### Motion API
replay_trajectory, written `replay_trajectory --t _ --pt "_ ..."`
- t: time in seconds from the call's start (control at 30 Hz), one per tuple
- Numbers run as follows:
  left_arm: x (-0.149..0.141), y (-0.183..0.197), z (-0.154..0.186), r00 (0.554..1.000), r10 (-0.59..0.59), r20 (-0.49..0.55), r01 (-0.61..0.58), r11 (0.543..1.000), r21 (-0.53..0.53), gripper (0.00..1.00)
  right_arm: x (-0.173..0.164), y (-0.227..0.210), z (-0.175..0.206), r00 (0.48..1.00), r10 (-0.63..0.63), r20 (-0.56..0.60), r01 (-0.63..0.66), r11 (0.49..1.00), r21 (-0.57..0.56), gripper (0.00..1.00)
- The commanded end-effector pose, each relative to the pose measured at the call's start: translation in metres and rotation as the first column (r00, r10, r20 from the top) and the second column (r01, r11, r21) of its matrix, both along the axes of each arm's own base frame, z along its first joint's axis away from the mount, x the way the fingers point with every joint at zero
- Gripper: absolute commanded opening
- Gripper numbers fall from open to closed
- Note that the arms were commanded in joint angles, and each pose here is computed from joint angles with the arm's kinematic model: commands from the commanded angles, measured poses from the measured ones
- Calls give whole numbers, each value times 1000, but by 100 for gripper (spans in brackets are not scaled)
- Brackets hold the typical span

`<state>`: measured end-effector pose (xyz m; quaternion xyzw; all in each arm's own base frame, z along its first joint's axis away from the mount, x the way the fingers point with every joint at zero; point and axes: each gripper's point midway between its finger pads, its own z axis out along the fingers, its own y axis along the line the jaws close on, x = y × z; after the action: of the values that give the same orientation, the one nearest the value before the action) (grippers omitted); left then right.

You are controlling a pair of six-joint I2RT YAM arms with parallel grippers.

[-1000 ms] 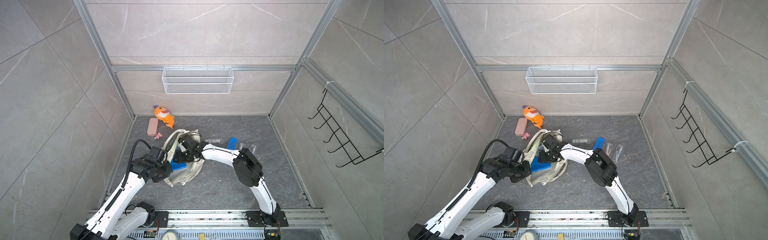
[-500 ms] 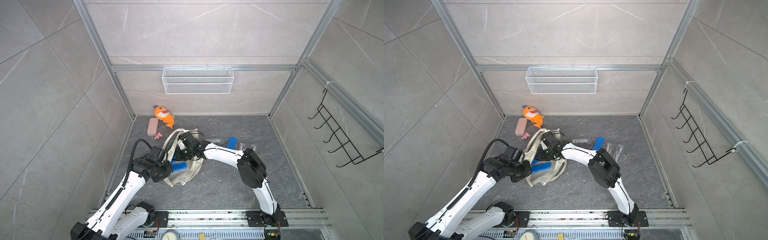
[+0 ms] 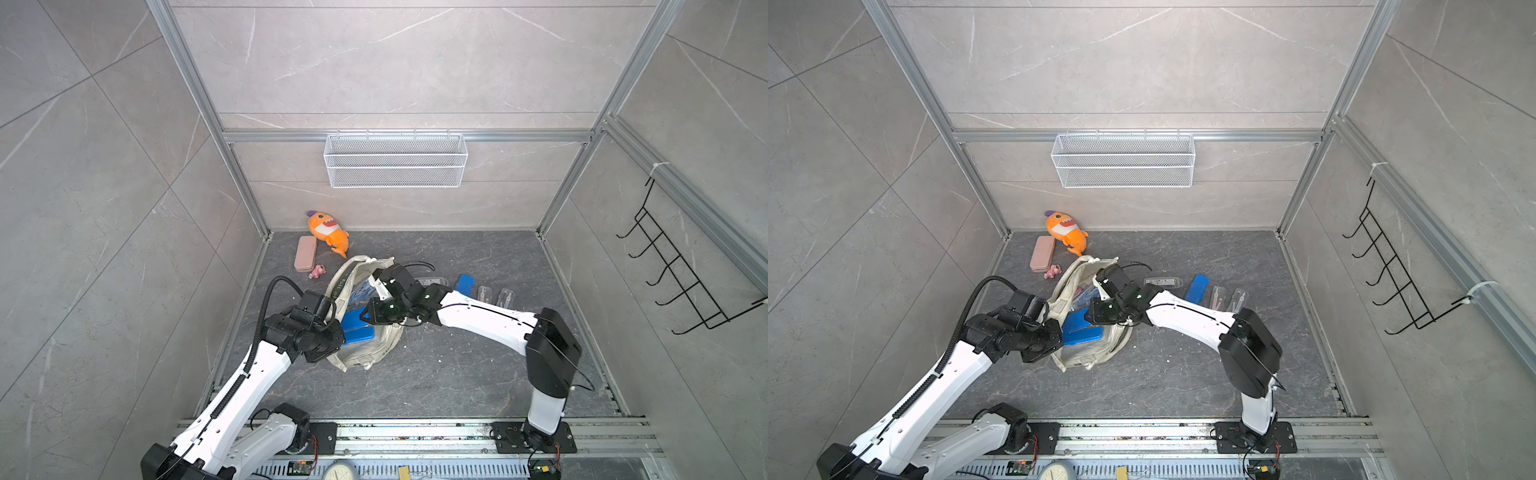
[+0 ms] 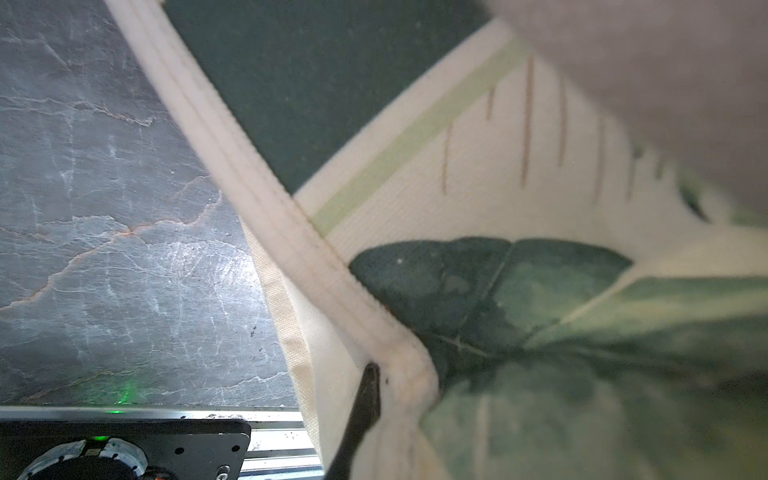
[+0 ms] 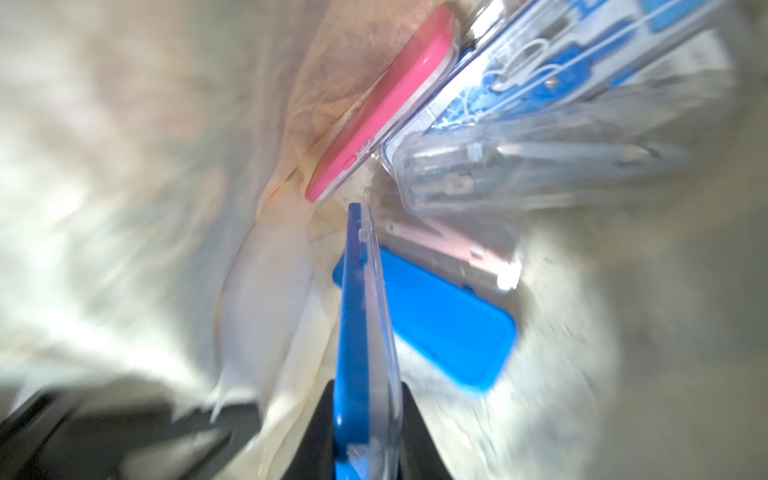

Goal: Take out the compass set from the canvas bag
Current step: Pick up the compass set from the canvas bag, then place the compass set at the center of the board.

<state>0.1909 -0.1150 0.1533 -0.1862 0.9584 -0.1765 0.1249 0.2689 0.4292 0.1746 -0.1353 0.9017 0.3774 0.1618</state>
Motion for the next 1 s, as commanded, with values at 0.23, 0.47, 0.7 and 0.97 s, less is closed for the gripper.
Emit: replay_trajectory --t 0.23,0.47,0.7,0.97 --pt "4 -4 10 1000 17 6 -16 1000 -21 0 -26 -98 78 983 -125 131 124 992 17 11" --pt "10 -5 16 999 14 33 -14 1000 -22 0 -29 -174 117 948 -243 205 245 969 17 11" --pt "13 -12 16 999 -14 29 15 999 -42 0 -17 -220 119 915 -344 209 351 936 1 9" --pt "13 -13 17 999 -21 35 23 999 -43 0 10 -237 89 909 -403 106 402 915 33 7"
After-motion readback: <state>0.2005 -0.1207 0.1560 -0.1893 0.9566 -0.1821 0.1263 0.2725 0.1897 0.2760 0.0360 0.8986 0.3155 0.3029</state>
